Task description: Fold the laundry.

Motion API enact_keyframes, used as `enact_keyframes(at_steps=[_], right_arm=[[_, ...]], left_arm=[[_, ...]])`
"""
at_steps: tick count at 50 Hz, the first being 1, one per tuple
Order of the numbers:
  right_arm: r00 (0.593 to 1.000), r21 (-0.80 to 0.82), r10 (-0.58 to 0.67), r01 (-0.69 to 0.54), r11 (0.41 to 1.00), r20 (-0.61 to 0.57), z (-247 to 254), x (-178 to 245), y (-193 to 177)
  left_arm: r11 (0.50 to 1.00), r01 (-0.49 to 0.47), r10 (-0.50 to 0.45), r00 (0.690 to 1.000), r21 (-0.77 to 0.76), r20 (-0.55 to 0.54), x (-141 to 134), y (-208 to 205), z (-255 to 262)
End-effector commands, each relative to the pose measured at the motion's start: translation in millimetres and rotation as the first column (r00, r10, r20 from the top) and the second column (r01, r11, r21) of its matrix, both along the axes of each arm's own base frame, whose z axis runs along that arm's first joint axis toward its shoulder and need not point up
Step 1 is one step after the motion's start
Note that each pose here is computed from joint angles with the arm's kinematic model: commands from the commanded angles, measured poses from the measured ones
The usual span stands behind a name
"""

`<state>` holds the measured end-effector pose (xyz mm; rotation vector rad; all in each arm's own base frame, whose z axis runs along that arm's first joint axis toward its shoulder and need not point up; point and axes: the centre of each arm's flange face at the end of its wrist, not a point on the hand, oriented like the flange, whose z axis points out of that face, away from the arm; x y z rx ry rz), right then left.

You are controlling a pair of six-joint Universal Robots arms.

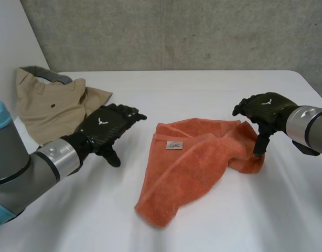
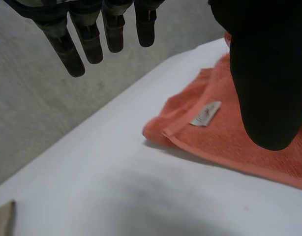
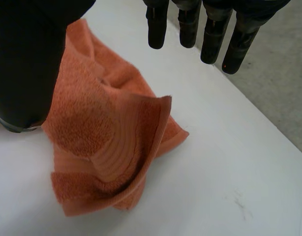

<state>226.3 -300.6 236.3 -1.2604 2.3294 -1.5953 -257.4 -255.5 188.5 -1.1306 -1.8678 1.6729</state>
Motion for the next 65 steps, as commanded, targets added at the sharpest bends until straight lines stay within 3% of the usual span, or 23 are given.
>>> enact_keyframes(at_steps=[1,20,35,43,54,65], right_arm=[[0.995,0.035,0.059,-0.056,0.998,-0.084,-16,4,-2],[0.998,0.027,0.055,-0.056,0.998,0.031,-47,26,-2],[0.998,-0.028,0.040,-0.039,0.999,0.040,-5,21,2],[0.999,0.100,0.051,-0.051,0.994,-0.004,-28,19,15],[0.999,0.089,0.051,-0.050,0.995,-0.006,-64,25,-2],[0.998,-0.072,0.031,-0.028,0.997,0.047,-17,29,-11]], left_arm=[[0.998,0.059,-0.061,0.996,0.029,0.066,-7,5,-25],[0.995,0.094,-0.095,0.993,0.015,0.075,-18,13,-26],[0.995,0.096,-0.097,0.992,0.016,0.075,-18,14,-26],[0.995,0.094,-0.096,0.992,0.025,0.078,-18,15,-28],[0.995,0.093,-0.095,0.992,0.033,0.080,-17,16,-30],[0.993,0.110,-0.112,0.990,0.033,0.080,-21,20,-30]])
